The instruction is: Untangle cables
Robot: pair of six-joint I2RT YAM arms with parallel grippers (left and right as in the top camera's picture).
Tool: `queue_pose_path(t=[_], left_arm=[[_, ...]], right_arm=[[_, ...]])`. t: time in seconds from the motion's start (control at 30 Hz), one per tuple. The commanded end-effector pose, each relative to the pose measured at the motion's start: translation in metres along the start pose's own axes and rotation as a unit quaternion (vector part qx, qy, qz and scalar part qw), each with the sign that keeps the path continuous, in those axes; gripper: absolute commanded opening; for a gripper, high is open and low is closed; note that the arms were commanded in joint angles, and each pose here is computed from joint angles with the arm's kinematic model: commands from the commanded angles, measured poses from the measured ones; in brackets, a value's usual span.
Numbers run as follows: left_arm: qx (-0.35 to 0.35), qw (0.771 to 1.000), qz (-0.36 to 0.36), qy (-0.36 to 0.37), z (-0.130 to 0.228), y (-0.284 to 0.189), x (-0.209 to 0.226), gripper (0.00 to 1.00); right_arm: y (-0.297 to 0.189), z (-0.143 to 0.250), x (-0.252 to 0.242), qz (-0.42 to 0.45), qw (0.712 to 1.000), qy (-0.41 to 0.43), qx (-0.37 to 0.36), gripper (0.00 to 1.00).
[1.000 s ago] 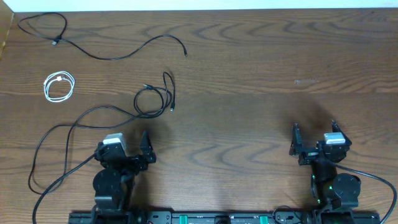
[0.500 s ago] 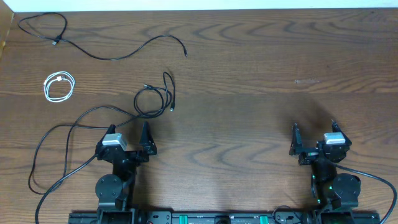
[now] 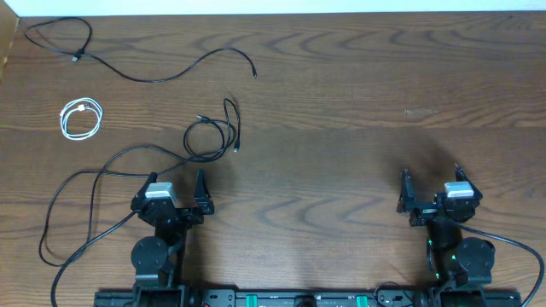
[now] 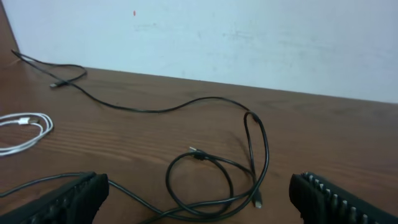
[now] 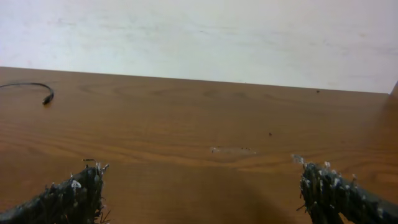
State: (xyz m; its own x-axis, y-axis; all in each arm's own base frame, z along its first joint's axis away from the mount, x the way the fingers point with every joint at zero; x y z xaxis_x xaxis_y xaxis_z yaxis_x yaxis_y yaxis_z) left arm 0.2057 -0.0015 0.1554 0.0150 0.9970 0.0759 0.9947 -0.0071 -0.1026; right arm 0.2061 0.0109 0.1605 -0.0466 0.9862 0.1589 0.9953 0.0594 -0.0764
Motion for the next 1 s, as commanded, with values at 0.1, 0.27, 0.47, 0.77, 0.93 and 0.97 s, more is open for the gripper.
queue_pose_path(t=[0.1,0.27,0.47,0.77,0.93,0.97], left_arm=[[0.025,0.999,0.000,0.040,0.0123,-0.0001,0.0002,0.98],[0.031,0.998,-0.034,0.042,0.0139,-0.0005,0.0091,0.98],[0.031,0.998,-0.032,0.036,0.0140,-0.0005,0.0086,0.98],[0.031,0.999,-0.032,0.029,0.0141,-0.0005,0.0085,0.98],[0.031,0.999,-0.032,0.028,0.0141,-0.0005,0.0085,0.98],[0.031,0.999,-0.032,0.028,0.0141,-0.0005,0.0085,0.98]], right_arm=[[0.0000,0.0010,-0.0004,0.001,1.000,-0.002,-0.001,0.99],[0.0000,0.0010,-0.0003,0.001,1.000,-0.003,-0.001,0.99],[0.0000,0.0010,-0.0003,0.001,1.000,-0.003,-0.001,0.99],[0.0000,0.0010,-0.0003,0.001,1.000,-0.003,-0.001,0.99],[0.0000,0.0010,-0.0004,0.001,1.000,-0.002,-0.001,0.99],[0.0000,0.0010,-0.0003,0.001,1.000,-0.003,-0.001,0.99]])
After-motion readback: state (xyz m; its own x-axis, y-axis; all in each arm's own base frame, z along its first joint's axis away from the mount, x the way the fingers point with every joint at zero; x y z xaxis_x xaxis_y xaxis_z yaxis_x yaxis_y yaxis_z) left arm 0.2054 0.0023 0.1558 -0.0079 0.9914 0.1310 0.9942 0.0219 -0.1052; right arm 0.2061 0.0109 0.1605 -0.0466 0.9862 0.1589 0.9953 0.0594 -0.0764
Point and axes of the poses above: each gripper's point midway between its finger pads, its own y axis out along the fingers, its own x axis along the line the jaws close on, z = x × y, the point moved 4 cm from there along -y, back along the fingers, and after that the axes turned 11 degrees about y, right-handed, at the moved point
